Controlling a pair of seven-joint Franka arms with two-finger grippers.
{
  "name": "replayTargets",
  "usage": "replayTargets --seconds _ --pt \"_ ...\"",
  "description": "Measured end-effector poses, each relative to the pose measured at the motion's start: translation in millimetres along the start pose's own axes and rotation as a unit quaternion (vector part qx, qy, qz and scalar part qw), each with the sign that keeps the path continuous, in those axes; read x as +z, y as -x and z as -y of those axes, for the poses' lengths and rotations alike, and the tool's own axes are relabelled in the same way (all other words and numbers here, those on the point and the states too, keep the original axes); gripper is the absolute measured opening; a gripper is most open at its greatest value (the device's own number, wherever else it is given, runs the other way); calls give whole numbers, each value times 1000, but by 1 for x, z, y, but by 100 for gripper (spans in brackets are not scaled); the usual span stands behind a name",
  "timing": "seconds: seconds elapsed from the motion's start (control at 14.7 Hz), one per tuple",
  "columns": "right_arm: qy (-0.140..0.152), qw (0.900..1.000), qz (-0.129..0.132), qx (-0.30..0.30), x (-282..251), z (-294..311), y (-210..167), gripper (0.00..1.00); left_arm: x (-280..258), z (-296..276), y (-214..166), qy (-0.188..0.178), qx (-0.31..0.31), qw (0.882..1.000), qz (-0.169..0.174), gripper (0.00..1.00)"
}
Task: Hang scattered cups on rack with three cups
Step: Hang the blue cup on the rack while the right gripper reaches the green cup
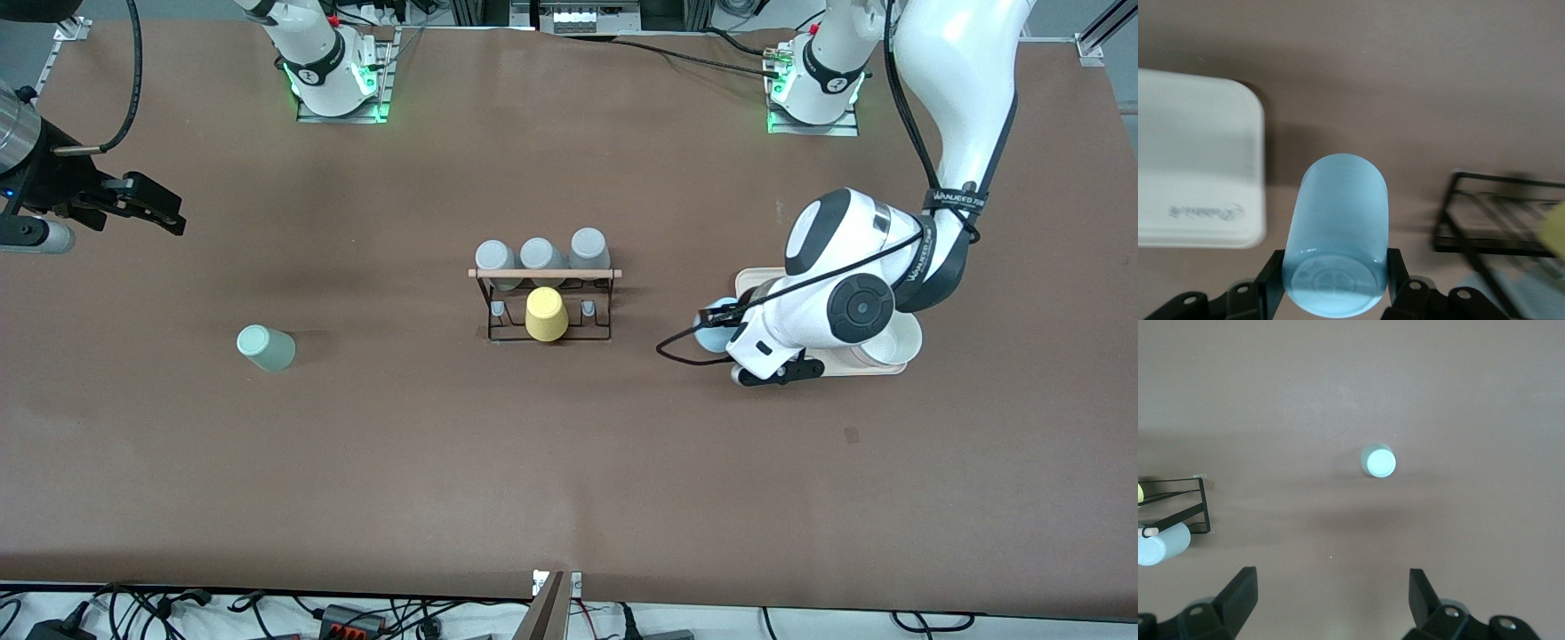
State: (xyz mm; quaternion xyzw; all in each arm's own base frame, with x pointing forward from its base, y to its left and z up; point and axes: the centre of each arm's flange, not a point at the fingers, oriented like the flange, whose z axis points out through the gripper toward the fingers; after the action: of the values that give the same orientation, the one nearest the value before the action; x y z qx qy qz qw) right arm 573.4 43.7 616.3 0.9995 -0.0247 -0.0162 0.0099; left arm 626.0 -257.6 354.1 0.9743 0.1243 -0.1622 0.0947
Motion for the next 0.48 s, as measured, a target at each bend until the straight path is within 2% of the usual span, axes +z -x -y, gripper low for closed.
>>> replayTargets --seconds 0.27,0.48 --pt "0 1000 4 0 4 0 -2 100 -28 -36 16 60 -77 995 10 64" --pt "0 1000 4 0 4 0 -2 100 -39 -48 23 111 -131 984 50 64"
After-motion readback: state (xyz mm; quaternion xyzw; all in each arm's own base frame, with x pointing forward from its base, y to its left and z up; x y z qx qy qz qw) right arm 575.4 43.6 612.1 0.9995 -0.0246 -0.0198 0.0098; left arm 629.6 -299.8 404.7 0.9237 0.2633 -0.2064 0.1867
